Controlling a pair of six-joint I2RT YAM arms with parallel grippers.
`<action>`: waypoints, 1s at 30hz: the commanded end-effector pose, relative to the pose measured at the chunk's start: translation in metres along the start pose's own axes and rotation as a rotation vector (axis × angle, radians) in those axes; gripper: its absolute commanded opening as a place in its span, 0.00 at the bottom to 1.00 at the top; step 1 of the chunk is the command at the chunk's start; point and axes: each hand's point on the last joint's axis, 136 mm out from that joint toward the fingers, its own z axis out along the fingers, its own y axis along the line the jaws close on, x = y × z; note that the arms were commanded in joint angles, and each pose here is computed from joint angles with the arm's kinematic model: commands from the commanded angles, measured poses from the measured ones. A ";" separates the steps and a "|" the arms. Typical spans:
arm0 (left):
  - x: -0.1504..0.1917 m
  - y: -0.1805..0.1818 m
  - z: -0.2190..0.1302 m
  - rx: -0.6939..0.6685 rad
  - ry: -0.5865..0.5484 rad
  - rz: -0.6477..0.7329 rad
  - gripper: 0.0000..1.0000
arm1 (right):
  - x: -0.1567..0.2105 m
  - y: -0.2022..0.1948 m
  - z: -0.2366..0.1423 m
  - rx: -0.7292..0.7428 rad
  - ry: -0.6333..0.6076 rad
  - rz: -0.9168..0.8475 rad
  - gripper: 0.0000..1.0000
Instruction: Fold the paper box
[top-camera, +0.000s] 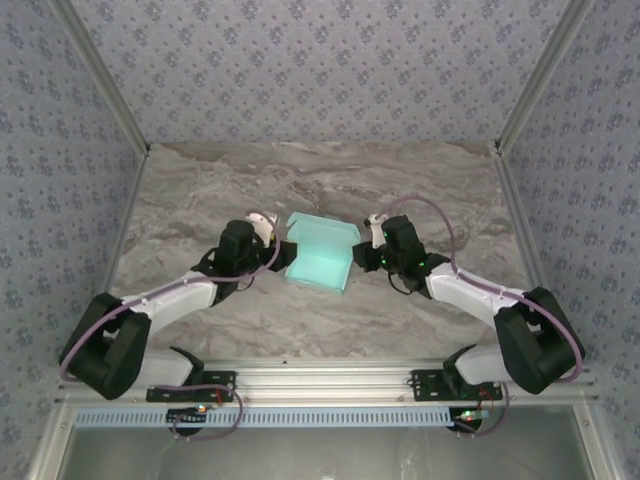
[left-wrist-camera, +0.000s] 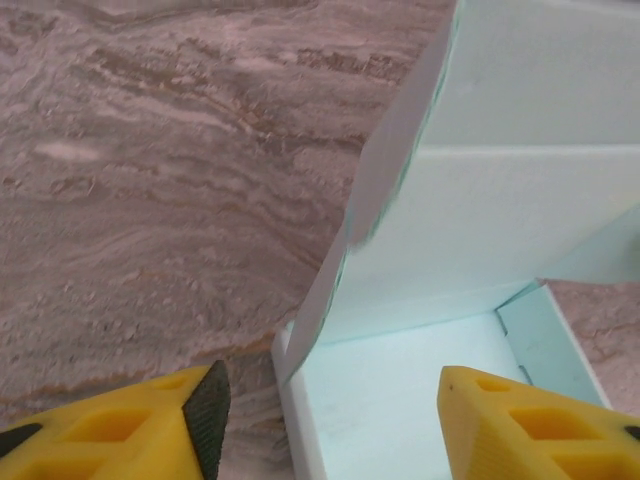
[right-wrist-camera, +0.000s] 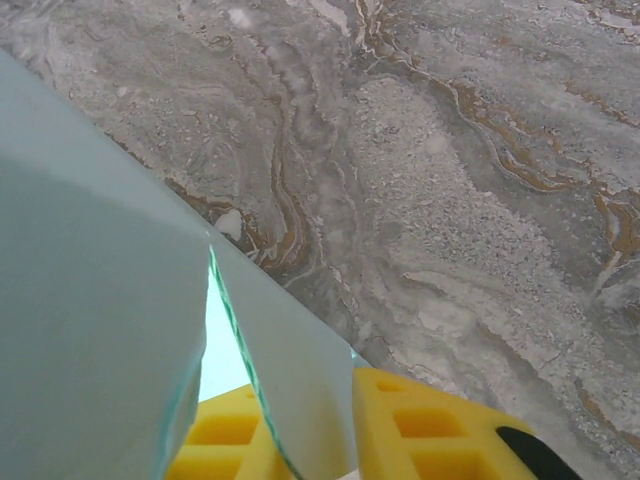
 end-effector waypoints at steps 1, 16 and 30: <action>-0.025 -0.015 0.005 0.071 -0.055 0.027 0.52 | -0.019 0.002 -0.003 -0.017 -0.048 0.011 0.17; -0.022 -0.036 0.011 0.078 -0.036 0.056 0.45 | -0.028 0.013 0.003 -0.036 -0.065 -0.096 0.08; -0.009 -0.013 -0.011 0.005 -0.077 0.056 0.65 | -0.028 0.013 0.002 -0.099 0.067 -0.564 0.03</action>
